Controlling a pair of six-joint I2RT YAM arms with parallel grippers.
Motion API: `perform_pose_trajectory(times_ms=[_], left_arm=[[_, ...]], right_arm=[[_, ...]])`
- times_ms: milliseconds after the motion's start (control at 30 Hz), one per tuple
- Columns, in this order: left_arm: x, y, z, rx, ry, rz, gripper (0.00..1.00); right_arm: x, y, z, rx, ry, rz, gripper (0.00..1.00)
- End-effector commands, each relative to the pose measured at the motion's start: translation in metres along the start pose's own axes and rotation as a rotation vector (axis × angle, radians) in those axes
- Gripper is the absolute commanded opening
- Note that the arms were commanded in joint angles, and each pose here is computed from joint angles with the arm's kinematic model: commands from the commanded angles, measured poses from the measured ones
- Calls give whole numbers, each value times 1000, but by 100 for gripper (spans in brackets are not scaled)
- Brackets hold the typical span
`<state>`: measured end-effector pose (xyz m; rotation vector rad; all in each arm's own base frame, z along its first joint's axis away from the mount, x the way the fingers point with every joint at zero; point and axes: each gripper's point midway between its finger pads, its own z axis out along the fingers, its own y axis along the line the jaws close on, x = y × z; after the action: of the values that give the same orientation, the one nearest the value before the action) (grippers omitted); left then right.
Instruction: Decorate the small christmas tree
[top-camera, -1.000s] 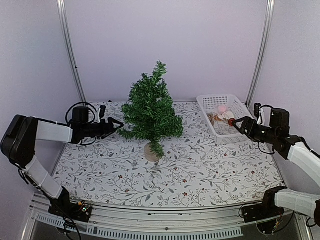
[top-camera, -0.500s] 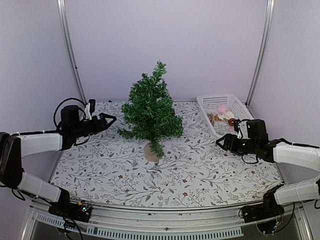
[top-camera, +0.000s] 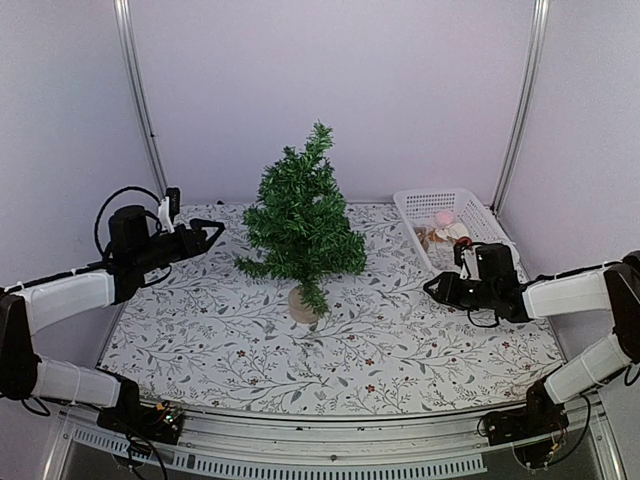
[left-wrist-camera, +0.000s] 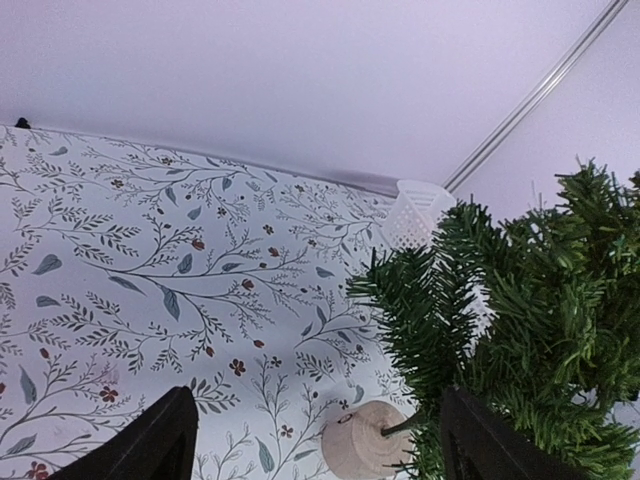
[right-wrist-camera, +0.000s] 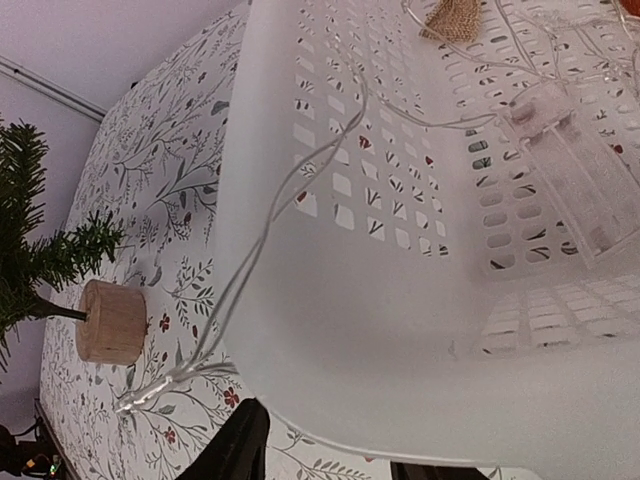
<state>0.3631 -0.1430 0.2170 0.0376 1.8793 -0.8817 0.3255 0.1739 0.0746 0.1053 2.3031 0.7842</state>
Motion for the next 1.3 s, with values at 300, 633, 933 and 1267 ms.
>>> perform_pose_trajectory(times_ms=[300, 633, 933, 1267], left_arm=[[-11, -3, -4, -29, 7, 53, 80], [-71, -43, -33, -101, -58, 192, 77], [-122, -136, -50, -27, -102, 357, 72], [-80, -323, 1, 305, 75, 665, 68]], right_arm=[[-25, 34, -15, -102, -97, -25, 0], [-66, 110, -96, -335, -205, -70, 0], [-137, 195, -179, -562, -405, -163, 0], [-157, 258, -211, -700, -449, -286, 0]])
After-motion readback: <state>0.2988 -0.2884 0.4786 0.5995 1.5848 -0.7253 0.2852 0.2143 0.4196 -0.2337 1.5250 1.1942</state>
